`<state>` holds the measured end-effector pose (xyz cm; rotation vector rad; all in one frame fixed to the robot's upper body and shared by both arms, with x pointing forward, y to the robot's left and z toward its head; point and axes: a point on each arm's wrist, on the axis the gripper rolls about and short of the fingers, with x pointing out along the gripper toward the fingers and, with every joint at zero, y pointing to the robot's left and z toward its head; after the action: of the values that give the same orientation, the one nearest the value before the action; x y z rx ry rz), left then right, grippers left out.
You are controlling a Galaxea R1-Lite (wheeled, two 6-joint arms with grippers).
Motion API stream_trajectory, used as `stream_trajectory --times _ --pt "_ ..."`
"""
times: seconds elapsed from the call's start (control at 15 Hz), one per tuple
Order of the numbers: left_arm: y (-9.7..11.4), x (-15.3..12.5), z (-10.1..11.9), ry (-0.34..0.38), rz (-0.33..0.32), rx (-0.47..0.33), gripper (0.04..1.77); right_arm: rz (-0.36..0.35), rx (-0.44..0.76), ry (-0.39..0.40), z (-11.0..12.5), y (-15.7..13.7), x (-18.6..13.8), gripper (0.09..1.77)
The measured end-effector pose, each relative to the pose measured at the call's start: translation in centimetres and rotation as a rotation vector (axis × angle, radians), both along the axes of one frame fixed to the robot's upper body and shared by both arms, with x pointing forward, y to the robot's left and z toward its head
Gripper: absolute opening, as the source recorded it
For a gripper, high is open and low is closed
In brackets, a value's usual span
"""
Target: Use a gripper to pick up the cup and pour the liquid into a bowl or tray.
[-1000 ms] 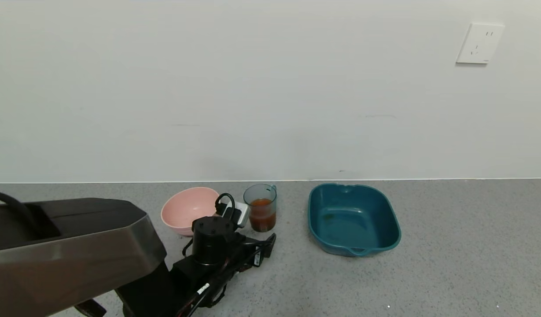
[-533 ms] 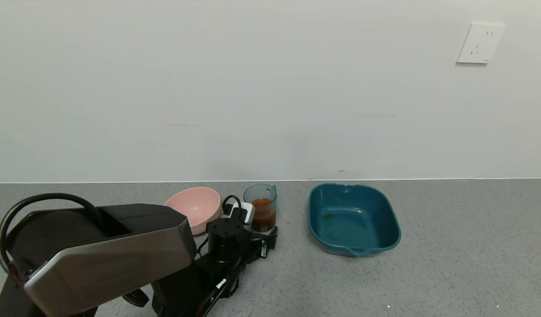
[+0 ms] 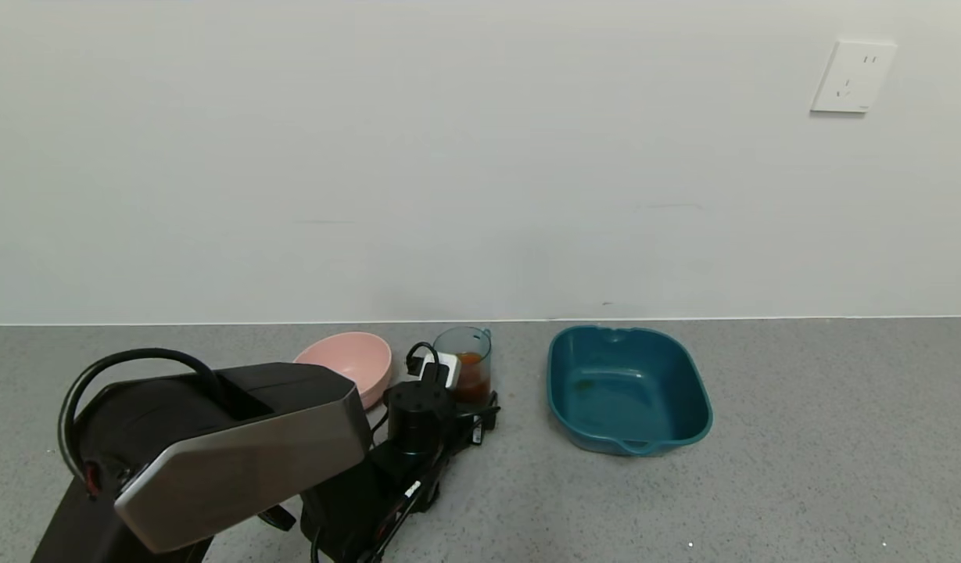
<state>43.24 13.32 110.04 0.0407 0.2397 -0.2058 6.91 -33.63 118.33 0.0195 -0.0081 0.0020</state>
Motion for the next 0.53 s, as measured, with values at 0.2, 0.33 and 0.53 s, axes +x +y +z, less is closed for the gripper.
stream_trajectory --times 0.2,0.33,0.53 --pt "-0.2 0.4 0.0 -0.01 0.001 -0.005 1.72 0.0 0.0 0.0 0.0 0.0 0.0 1.71" --pt "-0.3 0.7 0.1 -0.022 0.007 -0.012 1.72 0.0 0.0 0.0 0.0 0.0 0.0 1.71" --pt "-0.5 1.2 0.3 -0.047 0.019 -0.025 1.72 -0.001 0.0 0.0 0.0 0.0 0.0 1.71"
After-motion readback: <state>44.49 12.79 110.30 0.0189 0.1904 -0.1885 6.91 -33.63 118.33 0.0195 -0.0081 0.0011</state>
